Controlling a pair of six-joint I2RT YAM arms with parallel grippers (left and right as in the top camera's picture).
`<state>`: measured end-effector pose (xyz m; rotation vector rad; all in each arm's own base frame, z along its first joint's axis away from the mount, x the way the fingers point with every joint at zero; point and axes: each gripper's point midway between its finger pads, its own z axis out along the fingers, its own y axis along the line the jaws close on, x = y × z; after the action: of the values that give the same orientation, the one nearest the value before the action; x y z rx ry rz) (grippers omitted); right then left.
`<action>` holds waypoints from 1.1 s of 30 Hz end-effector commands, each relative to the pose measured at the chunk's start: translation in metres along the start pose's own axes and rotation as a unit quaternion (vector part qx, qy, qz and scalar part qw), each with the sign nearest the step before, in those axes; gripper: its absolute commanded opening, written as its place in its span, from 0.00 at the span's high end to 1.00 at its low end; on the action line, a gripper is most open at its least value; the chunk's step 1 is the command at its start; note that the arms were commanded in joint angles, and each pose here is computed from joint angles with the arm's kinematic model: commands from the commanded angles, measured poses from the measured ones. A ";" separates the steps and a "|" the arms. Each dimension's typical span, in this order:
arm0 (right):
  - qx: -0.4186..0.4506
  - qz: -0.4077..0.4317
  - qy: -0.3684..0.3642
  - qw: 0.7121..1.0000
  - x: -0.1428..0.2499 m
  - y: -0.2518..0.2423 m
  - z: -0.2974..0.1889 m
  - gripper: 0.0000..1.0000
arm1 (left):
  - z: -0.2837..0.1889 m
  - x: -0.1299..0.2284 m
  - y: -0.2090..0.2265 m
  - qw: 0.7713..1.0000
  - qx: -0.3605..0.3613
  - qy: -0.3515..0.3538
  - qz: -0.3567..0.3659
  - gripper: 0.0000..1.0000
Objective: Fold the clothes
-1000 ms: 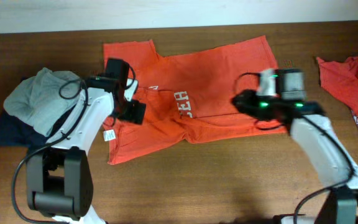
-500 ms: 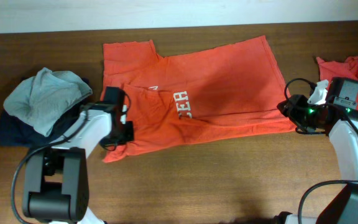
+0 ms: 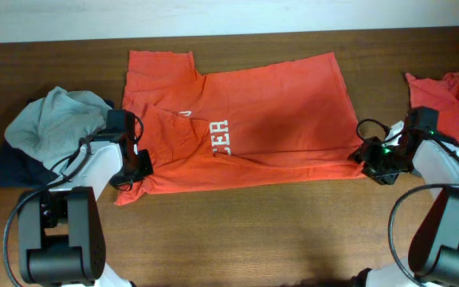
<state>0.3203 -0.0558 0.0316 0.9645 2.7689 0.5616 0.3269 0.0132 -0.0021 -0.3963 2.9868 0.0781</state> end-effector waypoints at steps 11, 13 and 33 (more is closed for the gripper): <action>0.020 0.012 -0.015 1.000 -0.014 -0.014 0.022 0.73 | 0.015 0.016 0.017 0.999 -0.038 0.025 0.003 0.99; 0.001 0.011 -0.014 1.000 -0.015 -0.008 0.022 0.78 | 0.015 0.017 0.017 0.999 -0.039 0.027 0.003 0.99; -0.124 -0.038 -0.125 0.984 -0.073 0.046 0.007 0.96 | 0.015 0.019 0.018 0.999 -0.040 0.031 0.011 0.99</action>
<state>0.4022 -0.0614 0.0456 0.7918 2.4511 0.7194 0.3265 0.0132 -0.0021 -0.3856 2.9899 0.0791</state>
